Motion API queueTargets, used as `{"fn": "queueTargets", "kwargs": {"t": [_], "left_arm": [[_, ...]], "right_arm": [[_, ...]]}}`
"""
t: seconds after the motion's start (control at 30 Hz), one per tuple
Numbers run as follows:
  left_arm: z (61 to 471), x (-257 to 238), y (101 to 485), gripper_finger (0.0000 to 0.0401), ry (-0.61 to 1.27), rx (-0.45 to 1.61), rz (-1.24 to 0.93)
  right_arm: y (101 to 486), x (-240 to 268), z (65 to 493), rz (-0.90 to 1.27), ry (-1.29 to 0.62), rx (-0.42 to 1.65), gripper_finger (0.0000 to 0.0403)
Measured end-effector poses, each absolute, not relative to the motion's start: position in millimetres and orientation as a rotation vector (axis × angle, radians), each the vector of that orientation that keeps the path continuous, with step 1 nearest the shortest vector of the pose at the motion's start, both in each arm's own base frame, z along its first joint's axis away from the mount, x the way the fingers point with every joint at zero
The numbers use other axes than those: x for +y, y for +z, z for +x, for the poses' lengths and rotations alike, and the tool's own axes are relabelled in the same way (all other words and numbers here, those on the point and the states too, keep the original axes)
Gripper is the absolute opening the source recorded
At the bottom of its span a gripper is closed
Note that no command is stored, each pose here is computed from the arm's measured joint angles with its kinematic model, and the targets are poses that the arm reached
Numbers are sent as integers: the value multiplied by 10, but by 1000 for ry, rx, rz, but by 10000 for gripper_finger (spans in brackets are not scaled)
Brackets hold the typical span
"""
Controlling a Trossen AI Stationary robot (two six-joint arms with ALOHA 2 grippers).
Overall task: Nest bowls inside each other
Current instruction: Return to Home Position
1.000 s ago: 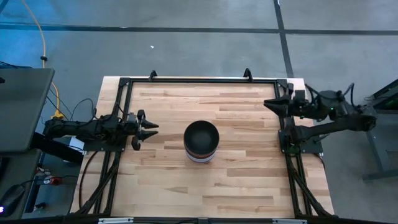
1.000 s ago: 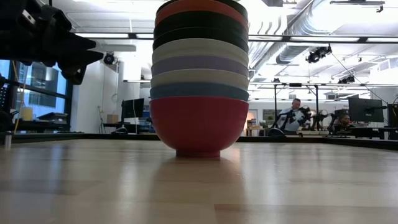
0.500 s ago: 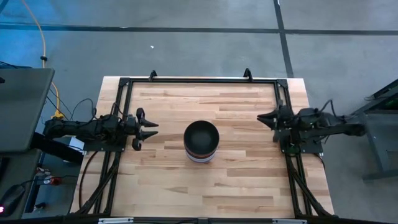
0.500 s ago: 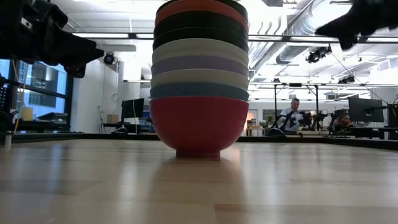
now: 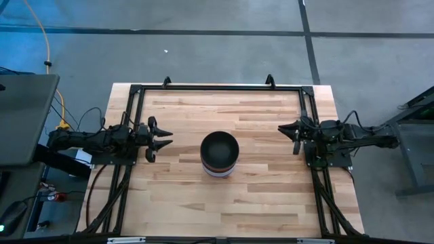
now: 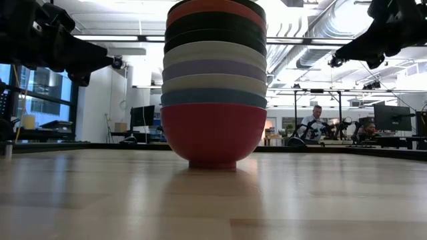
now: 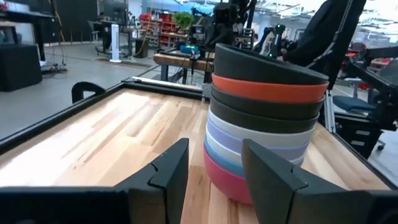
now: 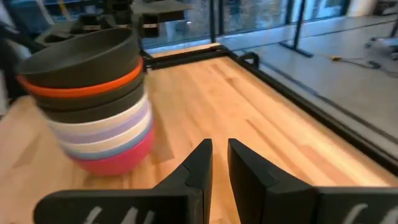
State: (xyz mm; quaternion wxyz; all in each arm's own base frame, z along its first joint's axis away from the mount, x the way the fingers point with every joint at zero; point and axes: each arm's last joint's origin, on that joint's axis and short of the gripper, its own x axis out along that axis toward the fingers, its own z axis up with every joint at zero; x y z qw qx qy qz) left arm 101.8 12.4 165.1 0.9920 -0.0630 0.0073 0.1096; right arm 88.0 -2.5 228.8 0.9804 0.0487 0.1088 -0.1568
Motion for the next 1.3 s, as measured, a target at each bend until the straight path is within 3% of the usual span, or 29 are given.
{"fn": "queueTargets", "kwargs": {"t": [0.4,0.67,1.0,1.3], "left_arm": [[1018,90,1784,136,108,-104,75],[1018,88,1790,136,102,-111,59],[1019,78,1790,136,66,-112,61],[1019,78,1789,136,66,-112,61]], "right_arm": [[2120,63,1017,-19,-32,94,44],[1692,78,1099,-8,-7,-8,44],[1854,94,1084,-153,36,-178,44],[1824,82,1090,-202,-5,-143,44]]}}
